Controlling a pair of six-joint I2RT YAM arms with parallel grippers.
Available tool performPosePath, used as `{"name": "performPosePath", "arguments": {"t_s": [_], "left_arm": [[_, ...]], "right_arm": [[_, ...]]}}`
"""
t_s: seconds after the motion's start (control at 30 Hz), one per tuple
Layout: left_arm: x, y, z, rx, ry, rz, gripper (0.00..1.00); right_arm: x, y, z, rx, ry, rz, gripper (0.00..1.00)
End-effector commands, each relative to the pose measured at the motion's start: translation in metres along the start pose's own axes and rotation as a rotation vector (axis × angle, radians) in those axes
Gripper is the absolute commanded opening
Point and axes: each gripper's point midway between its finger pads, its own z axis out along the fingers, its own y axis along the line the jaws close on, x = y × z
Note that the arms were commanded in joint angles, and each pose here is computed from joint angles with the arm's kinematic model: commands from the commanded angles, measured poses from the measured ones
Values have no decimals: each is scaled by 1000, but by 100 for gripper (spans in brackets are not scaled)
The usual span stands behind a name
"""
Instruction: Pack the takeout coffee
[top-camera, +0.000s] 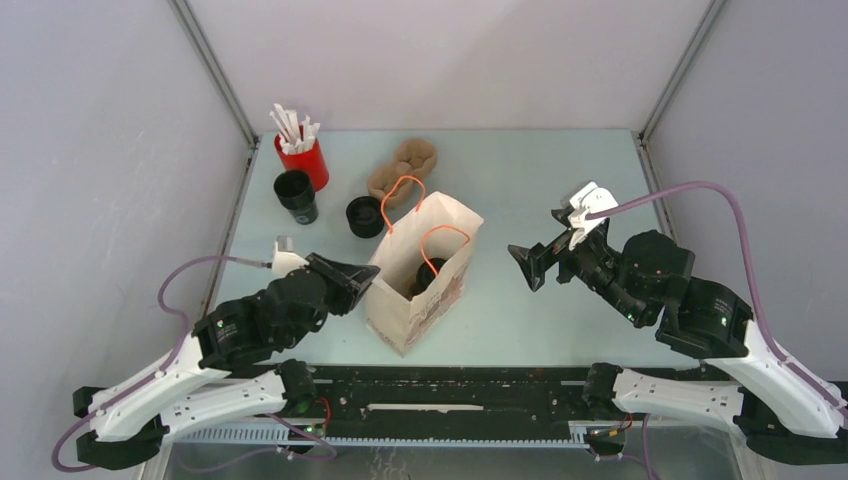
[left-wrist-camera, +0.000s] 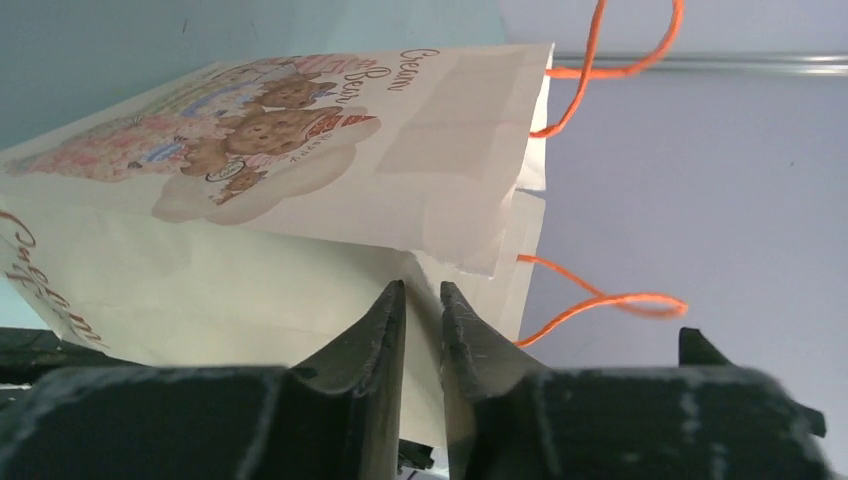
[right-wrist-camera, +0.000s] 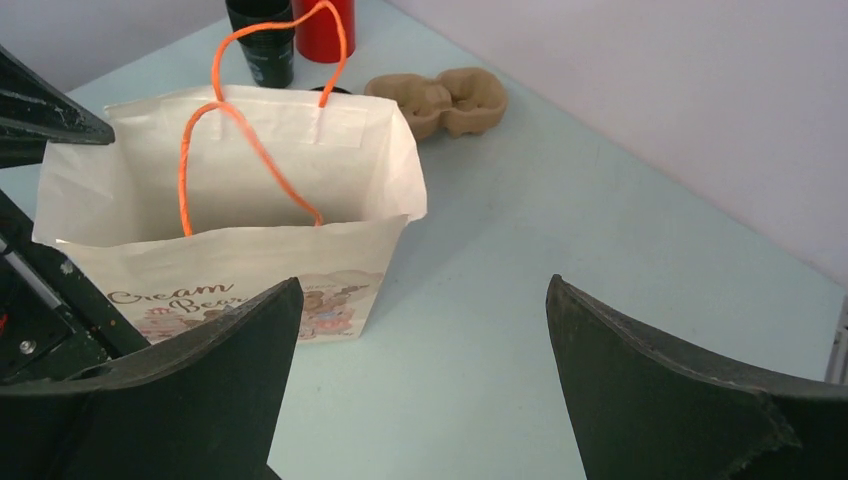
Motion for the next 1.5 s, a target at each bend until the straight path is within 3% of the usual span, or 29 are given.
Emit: {"name": "performPosePath", "arguments": {"t_s": [0.0,0.17,0.3,0.5,0.6,0.7,0.93,1.0,1.13,1.33,1.47], "left_arm": [[-11,13,5,-38,-69,-55,30],[-26,6,-6,-10,-105,48,52],[-47,-10,-26,-8,-149,310,67],[-89,-30,-50,-80,-237,732,78],[-121,-39,-56,-152,-308,870,81],[-148,-53,-47,-158,-351,917,85],[-238,-77,33,-200,-479,890,86],[-263,-85,65,-168,-470,867,85],[-297,-112,124,-139,-455,957,82],[-332,-97,202,-224,-415,987,67],[-347,-84,224,-292,-426,985,56]], "right_arm": [[1,3,0,-10,-4,38,100],[2,7,3,-24,3,35,100],[5,9,7,-26,19,32,100],[10,14,15,-33,32,23,100],[14,16,18,-32,48,11,100],[21,18,22,-34,78,-5,100],[29,15,23,-5,113,43,100],[31,11,20,8,117,57,100],[39,5,15,27,146,62,100],[50,-3,11,53,192,40,100],[51,-6,11,58,198,24,100]]}}
